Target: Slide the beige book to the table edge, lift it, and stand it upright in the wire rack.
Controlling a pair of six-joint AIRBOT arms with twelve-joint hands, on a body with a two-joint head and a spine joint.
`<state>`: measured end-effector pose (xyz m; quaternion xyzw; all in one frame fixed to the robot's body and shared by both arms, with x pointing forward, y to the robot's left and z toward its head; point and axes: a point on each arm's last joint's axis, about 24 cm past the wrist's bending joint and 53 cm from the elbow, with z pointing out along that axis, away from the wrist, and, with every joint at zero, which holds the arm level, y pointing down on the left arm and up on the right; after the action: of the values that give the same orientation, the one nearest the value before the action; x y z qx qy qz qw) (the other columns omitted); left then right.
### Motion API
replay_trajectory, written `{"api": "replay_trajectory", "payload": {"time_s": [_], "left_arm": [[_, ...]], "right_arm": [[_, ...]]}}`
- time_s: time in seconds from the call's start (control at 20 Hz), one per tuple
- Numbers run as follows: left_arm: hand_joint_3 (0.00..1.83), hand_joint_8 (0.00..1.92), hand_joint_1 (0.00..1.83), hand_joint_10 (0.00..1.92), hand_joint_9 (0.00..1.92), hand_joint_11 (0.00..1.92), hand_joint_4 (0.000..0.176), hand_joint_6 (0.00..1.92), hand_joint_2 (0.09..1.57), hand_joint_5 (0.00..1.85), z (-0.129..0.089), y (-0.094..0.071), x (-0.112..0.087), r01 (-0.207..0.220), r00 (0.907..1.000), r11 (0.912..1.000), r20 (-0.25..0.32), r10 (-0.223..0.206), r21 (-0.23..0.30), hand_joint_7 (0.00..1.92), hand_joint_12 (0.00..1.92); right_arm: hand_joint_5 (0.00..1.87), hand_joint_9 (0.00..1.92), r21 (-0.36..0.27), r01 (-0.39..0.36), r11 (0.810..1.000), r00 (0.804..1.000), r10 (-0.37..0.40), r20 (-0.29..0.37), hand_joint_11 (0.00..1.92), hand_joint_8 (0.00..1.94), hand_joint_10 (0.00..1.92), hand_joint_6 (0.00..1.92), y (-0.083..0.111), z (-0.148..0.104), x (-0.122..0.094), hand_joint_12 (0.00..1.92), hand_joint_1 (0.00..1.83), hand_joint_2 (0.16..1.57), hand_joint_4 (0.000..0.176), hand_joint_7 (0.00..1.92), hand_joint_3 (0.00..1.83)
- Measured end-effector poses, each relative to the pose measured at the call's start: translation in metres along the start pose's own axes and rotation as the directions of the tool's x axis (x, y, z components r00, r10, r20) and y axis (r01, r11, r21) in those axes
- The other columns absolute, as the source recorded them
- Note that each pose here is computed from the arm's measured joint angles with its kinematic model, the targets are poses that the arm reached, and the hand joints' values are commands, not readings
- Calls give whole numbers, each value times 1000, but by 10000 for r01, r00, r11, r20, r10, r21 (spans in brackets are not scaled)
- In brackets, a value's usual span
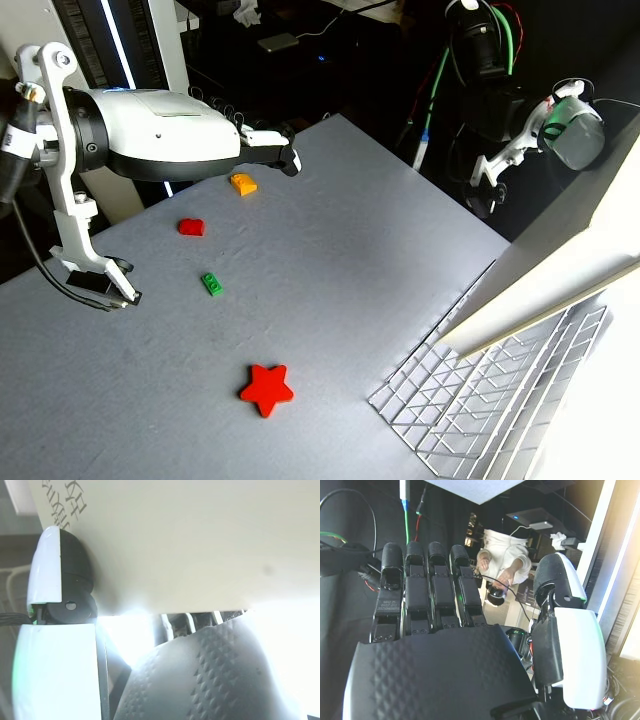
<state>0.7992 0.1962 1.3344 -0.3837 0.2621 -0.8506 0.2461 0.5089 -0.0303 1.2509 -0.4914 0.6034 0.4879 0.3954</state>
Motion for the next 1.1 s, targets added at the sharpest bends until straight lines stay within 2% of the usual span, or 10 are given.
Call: {"api": "replay_trajectory", "payload": {"time_s": [0.15,0.25,0.4,0.6,0.7,0.95,1.1], "left_arm": [[0,1398,1350,1462,779,712,0,1176,1211,751,1,4,5,44,9999,9999,-160,-42,99,742,1423],[0,1431,1347,1467,766,688,0,1134,1211,801,1,9,5,23,9998,10000,-190,-22,65,702,1442],[0,1421,1348,1452,779,732,0,1165,1212,767,2,11,3,83,9999,9998,-146,-80,175,722,1404],[2,1426,1345,1472,770,693,0,1196,1218,734,3,12,-1,192,9998,9991,-6,-192,365,724,1419],[0,1414,1350,1422,800,740,0,1163,1206,776,0,16,-3,180,9998,9991,78,-183,393,721,1378],[1,1393,1351,1438,794,713,0,1161,1204,775,-3,22,-14,370,9980,9978,482,-396,543,734,1414],[1,1393,1348,1470,771,658,0,1170,1209,772,-3,26,-17,479,9968,9966,600,-519,664,732,1461]], "right_arm": [[273,272,-22,13,10000,10000,-13,-19,0,3,3,3,0,0,0,682,261,1142,0,266,0],[278,274,-44,16,10000,10000,-16,-24,0,1,1,2,1,1,0,689,280,1135,0,269,0],[275,270,-101,23,9999,10000,-23,-31,0,1,0,1,2,3,0,675,266,1135,0,268,0],[271,277,-103,30,9999,10000,-30,-34,0,2,5,1,2,3,0,671,264,1136,0,277,0],[255,253,-166,42,9999,10000,-43,-47,0,2,2,3,3,5,0,620,291,1132,0,251,0],[284,288,-204,83,9998,10000,-83,-24,0,5,8,5,4,5,-1,719,321,1117,0,284,0],[265,261,-270,104,9996,9999,-105,-36,0,0,0,0,5,7,-1,648,276,1131,0,259,2]]}}
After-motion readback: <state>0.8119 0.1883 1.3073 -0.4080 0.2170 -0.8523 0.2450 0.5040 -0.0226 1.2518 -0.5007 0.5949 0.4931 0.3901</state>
